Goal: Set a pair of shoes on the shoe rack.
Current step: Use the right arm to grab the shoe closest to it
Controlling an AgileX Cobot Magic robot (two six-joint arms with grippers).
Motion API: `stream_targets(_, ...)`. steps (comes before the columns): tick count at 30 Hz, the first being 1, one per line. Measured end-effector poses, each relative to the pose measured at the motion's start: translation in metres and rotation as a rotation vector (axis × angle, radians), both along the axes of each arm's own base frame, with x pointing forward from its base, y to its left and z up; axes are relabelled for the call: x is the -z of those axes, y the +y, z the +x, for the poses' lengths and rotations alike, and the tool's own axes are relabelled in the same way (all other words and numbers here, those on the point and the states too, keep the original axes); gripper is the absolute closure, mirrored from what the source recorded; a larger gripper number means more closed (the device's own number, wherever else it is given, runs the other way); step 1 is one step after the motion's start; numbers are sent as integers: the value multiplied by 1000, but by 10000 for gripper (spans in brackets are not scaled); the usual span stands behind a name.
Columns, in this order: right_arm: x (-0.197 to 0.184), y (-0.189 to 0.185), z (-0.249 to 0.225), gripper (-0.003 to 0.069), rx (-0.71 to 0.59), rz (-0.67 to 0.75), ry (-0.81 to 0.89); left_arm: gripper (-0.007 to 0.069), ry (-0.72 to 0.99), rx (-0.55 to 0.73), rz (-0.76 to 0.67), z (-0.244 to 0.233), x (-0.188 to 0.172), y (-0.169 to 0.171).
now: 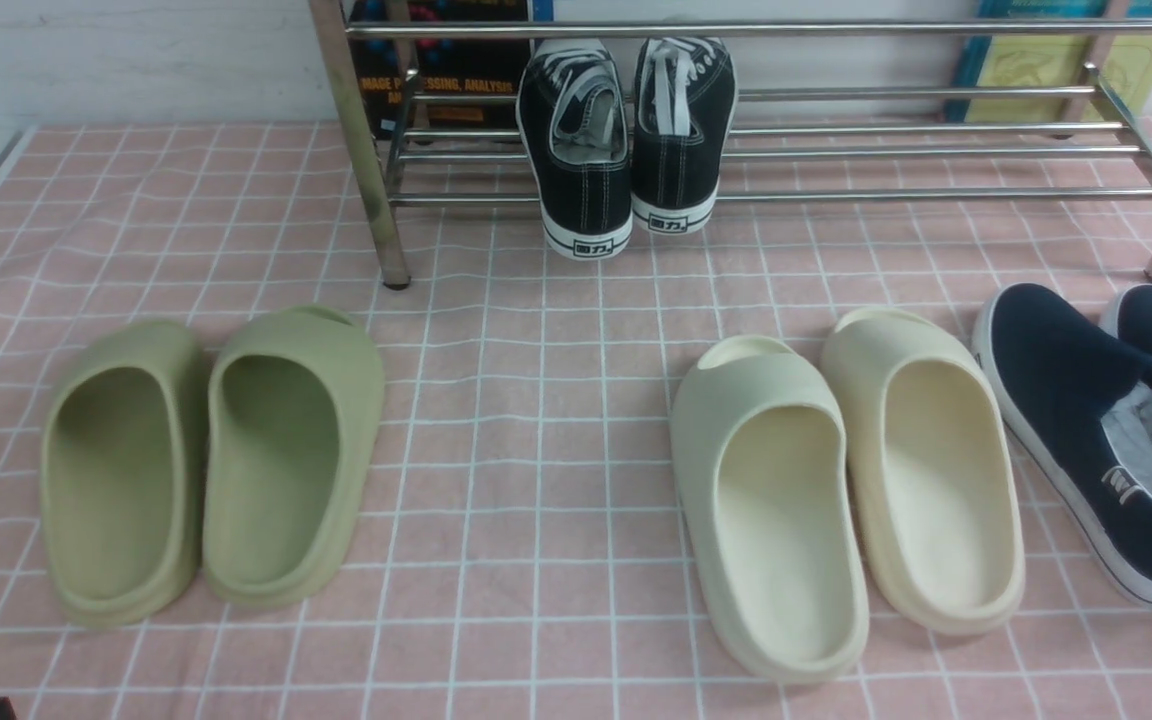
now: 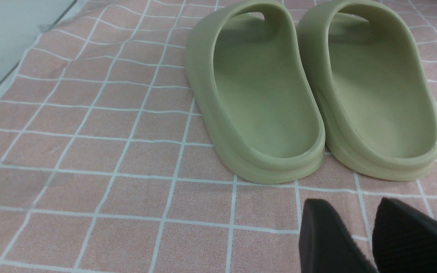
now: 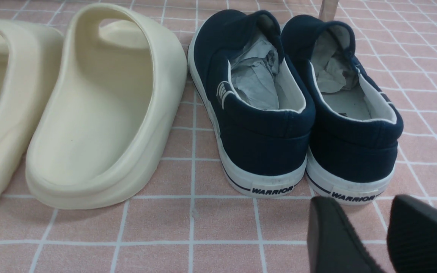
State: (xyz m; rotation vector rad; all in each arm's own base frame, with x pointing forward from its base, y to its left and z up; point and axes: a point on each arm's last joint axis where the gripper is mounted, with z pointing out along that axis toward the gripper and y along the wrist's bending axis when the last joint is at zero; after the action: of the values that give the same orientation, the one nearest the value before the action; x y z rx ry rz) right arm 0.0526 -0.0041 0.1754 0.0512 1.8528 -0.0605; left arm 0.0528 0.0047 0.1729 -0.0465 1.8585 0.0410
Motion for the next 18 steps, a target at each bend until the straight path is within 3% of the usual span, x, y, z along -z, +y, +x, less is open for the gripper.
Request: stream_targets(18, 0, 4, 0, 419, -9, 109, -7, 388, 0, 0, 0, 0, 0, 0)
